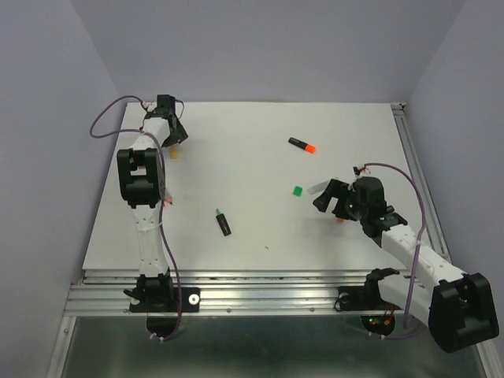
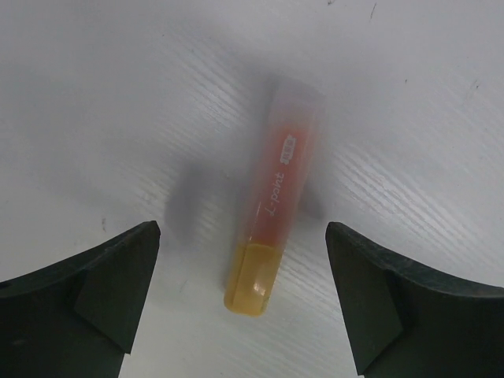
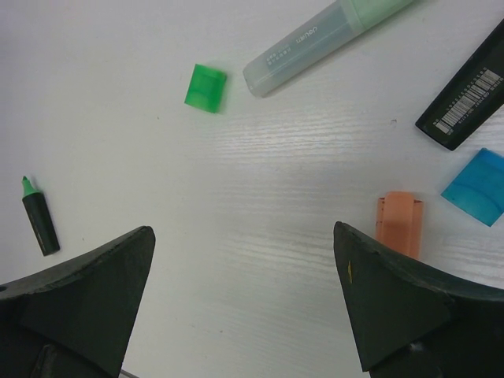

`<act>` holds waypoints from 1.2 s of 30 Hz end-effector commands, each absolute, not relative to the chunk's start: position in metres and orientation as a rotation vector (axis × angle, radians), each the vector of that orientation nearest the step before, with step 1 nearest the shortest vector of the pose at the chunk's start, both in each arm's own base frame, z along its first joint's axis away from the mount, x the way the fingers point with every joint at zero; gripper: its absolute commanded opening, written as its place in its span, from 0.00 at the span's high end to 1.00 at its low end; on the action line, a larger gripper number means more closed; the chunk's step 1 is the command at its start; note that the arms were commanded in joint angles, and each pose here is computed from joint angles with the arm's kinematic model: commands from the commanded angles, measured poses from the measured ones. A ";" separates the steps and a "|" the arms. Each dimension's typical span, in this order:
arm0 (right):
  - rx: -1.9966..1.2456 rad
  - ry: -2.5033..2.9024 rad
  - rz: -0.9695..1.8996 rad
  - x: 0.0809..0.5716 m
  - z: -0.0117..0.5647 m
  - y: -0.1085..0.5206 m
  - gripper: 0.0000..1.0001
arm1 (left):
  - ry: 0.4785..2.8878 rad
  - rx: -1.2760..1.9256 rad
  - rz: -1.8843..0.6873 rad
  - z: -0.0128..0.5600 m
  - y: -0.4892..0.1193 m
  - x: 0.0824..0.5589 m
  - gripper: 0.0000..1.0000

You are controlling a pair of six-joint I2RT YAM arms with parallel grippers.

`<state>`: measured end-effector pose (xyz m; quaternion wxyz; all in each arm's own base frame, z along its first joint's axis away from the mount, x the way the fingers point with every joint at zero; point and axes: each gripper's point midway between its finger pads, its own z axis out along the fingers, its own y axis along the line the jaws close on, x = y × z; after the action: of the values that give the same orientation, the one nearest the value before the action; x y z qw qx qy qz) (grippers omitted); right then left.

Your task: Open the pen caps

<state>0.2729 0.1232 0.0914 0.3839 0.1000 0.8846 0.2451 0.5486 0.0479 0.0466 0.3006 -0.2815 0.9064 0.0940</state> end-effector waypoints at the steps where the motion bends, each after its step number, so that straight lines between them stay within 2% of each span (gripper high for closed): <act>1: 0.227 2.227 0.620 0.274 0.094 0.122 0.00 | 2.391 -0.696 0.252 0.054 0.051 0.565 0.02; 5: 0.230 2.230 0.618 0.273 0.093 0.122 0.00 | 2.390 -0.702 0.282 0.053 0.058 0.575 0.12; 8: 0.232 2.225 0.617 0.274 0.095 0.122 0.00 | 2.430 -0.693 0.278 0.037 0.056 0.577 0.28; 11: 0.236 2.224 0.613 0.274 0.094 0.121 0.00 | 2.436 -0.681 0.287 0.030 0.057 0.577 0.37; 14: 0.238 2.220 0.611 0.274 0.095 0.120 0.00 | 2.475 -0.658 0.247 0.017 0.050 0.573 0.51; 15: 0.240 2.219 0.610 0.274 0.095 0.120 0.00 | 2.486 -0.654 0.240 0.012 0.049 0.570 0.56; 18: 0.241 2.220 0.612 0.274 0.096 0.120 0.00 | 2.492 -0.660 0.221 0.009 0.047 0.565 0.94; 19: 0.241 2.216 0.618 0.274 0.097 0.121 0.00 | 2.487 -0.659 0.209 0.013 0.045 0.565 1.00; 24: 0.256 2.202 0.689 0.271 0.103 0.129 0.00 | 2.463 -0.662 0.122 0.024 0.033 0.553 1.00; 25: 0.259 2.197 0.708 0.271 0.106 0.131 0.00 | 2.401 -0.669 0.091 0.050 0.032 0.554 1.00; 26: 0.265 2.182 0.739 0.271 0.109 0.134 0.00 | 2.388 -0.665 0.052 0.044 0.028 0.548 1.00; 28: 0.256 2.168 0.781 0.270 0.114 0.139 0.00 | 2.301 -0.647 -0.034 0.083 0.019 0.545 1.00; 30: 0.205 2.135 0.884 0.265 0.128 0.152 0.00 | 2.291 -0.637 -0.122 0.086 0.007 0.531 1.00; 31: 0.197 2.116 0.920 0.264 0.133 0.156 0.00 | 2.242 -0.635 -0.177 0.113 -0.002 0.526 1.00; 33: 0.155 2.087 1.046 0.256 0.145 0.171 0.00 | 2.252 -0.650 -0.211 0.108 -0.011 0.501 1.00; 34: 0.139 2.093 1.099 0.251 0.146 0.176 0.00 | 2.211 -0.611 -0.265 0.132 -0.037 0.492 1.00; 36: 0.045 2.073 1.258 0.236 0.155 0.193 0.00 | 2.176 -0.588 -0.326 0.144 -0.061 0.463 1.00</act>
<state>0.2572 0.1600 0.1275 0.3764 0.0814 0.8443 0.3725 0.4750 -0.0056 0.0728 0.3343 -0.2563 0.9061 -0.0404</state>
